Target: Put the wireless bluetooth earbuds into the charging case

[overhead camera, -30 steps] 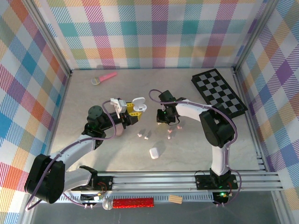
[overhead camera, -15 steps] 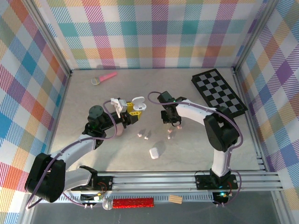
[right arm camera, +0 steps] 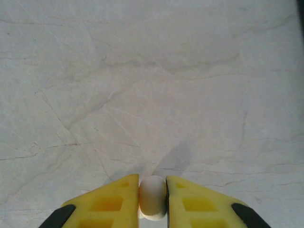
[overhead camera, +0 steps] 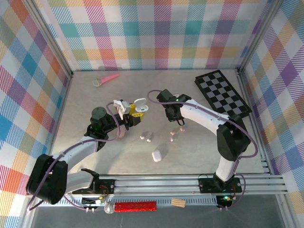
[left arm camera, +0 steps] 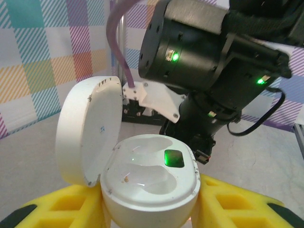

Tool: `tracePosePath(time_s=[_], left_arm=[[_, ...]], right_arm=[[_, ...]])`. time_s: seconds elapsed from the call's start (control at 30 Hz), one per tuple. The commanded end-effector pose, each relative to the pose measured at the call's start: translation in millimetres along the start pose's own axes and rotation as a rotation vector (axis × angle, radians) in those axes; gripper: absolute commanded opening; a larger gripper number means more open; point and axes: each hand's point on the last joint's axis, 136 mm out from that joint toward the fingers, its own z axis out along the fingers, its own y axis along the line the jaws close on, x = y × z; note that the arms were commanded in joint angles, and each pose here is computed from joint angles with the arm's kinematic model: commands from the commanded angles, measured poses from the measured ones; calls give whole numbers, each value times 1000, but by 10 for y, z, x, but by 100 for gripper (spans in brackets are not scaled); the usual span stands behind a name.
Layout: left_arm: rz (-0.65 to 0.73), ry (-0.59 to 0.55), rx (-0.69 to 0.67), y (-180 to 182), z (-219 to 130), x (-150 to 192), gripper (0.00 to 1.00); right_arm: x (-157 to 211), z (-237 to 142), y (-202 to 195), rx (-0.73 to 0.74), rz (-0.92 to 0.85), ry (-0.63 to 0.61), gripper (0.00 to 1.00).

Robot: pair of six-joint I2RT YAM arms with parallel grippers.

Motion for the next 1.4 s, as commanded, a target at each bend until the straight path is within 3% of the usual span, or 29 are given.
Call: tracePosePath(time_s=[0.0, 0.3, 0.43, 0.8, 1.13, 1.37], left_arm=[[32, 2, -14, 32, -14, -35, 43], [32, 10, -21, 44, -16, -41, 43], [32, 16, -21, 59, 2, -35, 43], [82, 125, 42, -108, 151, 102, 42], [93, 167, 108, -255, 294, 182, 42], [99, 165, 128, -293, 328, 163, 42]], right_arm=[[17, -86, -156, 109, -66, 6, 20], [7, -106, -123, 119, -99, 4, 20], [-21, -165, -48, 45, -77, -33, 20], [-301, -926, 229, -365, -71, -362, 19], [-423, -1508, 373, -535, -242, -590, 19], [-411, -1738, 592, -609, -340, -633, 18]])
